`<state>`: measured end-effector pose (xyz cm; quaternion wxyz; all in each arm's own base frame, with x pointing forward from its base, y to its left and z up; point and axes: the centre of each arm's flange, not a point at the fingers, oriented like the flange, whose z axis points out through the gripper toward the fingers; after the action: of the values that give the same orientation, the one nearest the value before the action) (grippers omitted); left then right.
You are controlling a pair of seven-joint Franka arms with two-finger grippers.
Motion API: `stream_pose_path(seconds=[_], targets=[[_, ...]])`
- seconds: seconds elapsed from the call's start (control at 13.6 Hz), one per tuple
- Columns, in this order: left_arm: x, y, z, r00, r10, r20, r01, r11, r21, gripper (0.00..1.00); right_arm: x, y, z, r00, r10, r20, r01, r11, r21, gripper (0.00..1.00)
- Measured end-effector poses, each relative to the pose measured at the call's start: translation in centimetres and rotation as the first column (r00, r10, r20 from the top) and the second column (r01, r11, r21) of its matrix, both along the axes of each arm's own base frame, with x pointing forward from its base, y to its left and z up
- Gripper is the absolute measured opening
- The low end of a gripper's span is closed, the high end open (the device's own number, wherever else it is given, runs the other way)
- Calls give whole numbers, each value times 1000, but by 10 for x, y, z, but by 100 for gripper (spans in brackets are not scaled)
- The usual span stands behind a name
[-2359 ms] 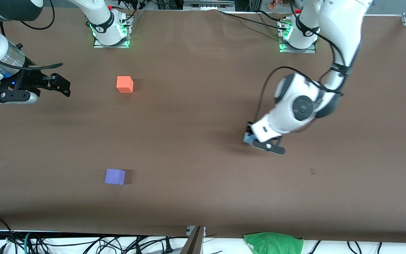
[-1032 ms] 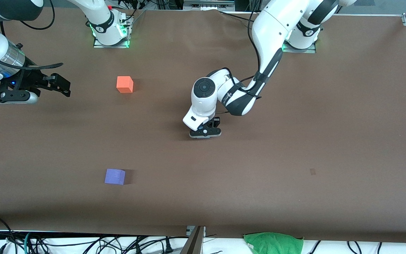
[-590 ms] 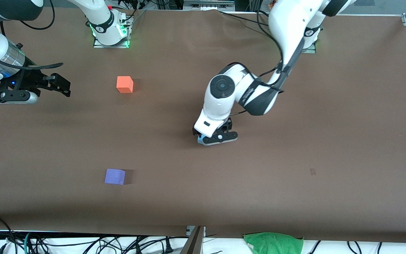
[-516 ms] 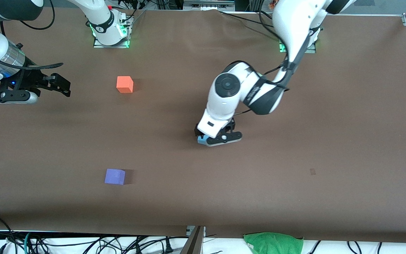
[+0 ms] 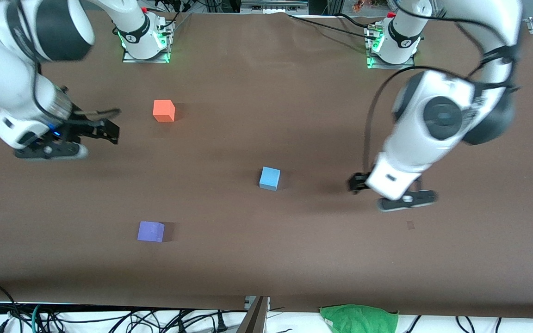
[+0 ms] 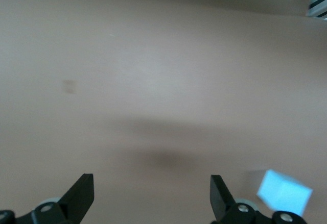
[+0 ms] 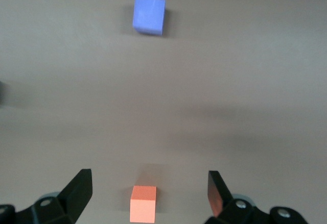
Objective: Place blue block between orange and purple blocks
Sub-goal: 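Release the blue cube with the left gripper while the right gripper approaches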
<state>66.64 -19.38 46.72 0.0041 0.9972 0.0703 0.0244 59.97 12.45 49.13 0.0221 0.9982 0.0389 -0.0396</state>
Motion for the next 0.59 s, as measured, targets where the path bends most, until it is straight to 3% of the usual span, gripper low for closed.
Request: stream_pose_path(seconds=[0.15,0.22,0.44,0.59], targets=[[-6,47,20,1000,-11,-27,12,1000,18,100,9,20,-50,998,22,-60,-24,999,-25,100],[-10,67,30,999,-8,-39,9,1000,25,100,13,36,-70,997,37,-62,-38,999,-14,100],[-32,126,66,996,-45,-73,49,998,42,100,22,114,-123,1000,24,-14,-22,989,148,100],[-49,165,92,992,-86,-96,91,995,47,100,26,169,-153,995,-96,-36,102,973,210,100]])
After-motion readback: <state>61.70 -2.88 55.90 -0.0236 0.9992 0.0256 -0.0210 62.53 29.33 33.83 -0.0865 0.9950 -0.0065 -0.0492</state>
